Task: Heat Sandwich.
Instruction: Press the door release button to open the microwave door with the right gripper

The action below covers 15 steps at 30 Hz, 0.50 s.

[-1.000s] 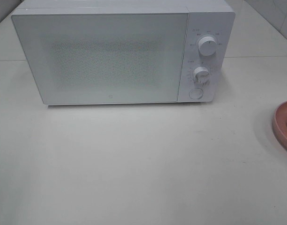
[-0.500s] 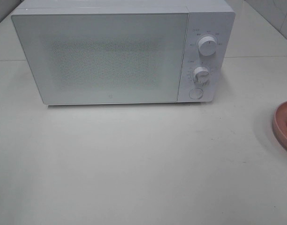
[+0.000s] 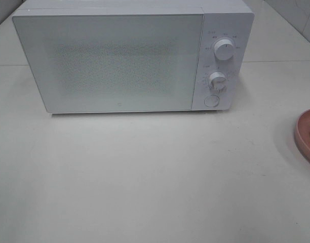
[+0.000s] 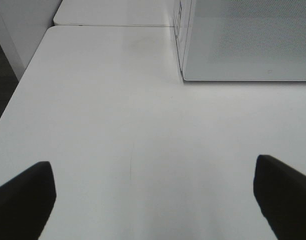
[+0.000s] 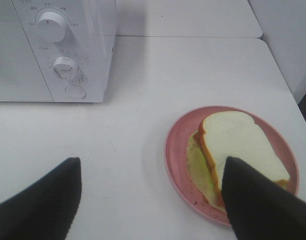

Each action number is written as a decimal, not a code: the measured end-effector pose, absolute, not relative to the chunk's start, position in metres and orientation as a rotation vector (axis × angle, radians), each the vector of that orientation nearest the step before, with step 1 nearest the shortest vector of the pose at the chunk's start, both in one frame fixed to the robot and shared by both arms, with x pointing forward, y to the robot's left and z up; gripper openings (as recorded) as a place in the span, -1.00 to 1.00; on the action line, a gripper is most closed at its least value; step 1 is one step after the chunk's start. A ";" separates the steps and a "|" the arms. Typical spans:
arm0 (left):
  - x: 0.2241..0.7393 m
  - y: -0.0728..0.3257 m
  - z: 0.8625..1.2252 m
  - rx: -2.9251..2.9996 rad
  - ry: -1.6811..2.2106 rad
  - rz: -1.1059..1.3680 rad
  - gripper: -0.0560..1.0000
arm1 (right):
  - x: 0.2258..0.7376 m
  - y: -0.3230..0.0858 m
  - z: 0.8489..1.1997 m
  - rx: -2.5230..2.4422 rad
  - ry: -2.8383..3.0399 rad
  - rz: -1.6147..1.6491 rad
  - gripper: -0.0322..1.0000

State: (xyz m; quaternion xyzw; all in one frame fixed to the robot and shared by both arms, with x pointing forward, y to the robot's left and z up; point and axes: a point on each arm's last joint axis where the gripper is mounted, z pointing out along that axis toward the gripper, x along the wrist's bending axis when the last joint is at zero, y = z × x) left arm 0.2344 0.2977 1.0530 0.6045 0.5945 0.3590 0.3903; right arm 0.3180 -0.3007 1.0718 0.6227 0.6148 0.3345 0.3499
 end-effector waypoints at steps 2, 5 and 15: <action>0.234 0.298 1.053 1.536 1.511 0.912 0.99 | 0.321 -0.300 1.072 1.613 1.595 0.866 0.53; 0.234 0.298 1.053 1.536 1.511 0.912 0.99 | 0.336 -0.299 1.070 1.612 1.605 0.864 0.53; 0.234 0.298 1.053 1.536 1.511 0.912 0.99 | 0.376 -0.296 1.065 1.585 1.607 0.888 0.53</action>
